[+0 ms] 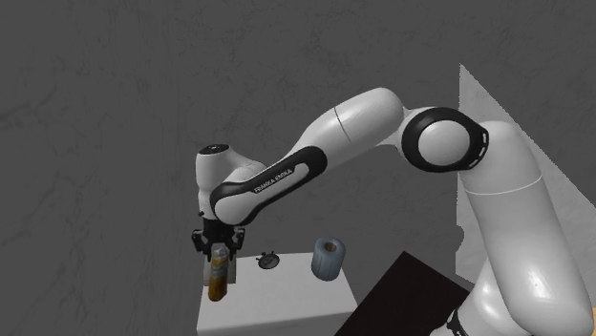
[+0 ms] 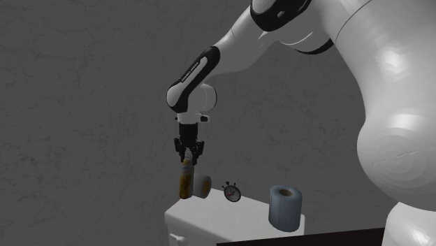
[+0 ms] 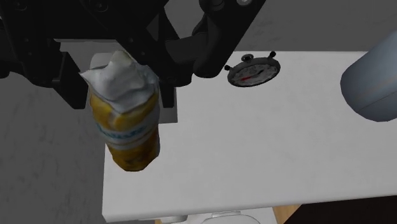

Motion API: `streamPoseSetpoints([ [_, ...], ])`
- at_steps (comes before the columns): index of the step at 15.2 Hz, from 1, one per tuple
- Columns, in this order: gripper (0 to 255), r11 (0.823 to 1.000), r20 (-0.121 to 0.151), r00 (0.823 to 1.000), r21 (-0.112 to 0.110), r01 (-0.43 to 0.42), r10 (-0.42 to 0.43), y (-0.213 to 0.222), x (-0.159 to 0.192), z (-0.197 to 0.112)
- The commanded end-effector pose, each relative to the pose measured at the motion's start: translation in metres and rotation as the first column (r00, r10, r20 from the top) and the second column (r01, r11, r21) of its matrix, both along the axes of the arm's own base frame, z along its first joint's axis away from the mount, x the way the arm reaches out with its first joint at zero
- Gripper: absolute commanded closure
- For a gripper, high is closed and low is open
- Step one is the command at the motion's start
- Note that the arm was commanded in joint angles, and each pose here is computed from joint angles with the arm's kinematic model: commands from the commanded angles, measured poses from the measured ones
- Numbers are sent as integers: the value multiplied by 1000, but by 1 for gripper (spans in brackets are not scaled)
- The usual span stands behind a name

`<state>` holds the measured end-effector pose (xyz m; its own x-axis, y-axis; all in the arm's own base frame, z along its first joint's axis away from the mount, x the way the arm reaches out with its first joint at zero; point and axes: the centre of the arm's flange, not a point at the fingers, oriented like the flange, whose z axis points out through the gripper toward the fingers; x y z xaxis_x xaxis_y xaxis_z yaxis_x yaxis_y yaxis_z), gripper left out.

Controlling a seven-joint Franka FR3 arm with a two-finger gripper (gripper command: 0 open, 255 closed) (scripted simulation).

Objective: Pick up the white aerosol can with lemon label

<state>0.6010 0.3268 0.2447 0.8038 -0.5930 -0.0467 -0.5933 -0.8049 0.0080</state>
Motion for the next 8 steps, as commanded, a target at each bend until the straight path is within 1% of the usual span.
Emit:
streamPoseSetpoints([
  [1, 255, 1000, 0, 1000, 0, 0, 0, 1, 1, 13],
  [6, 255, 1000, 0, 1000, 0, 0, 0, 1, 1, 39],
  [8, 255, 1000, 0, 1000, 0, 0, 0, 1, 1, 40],
])
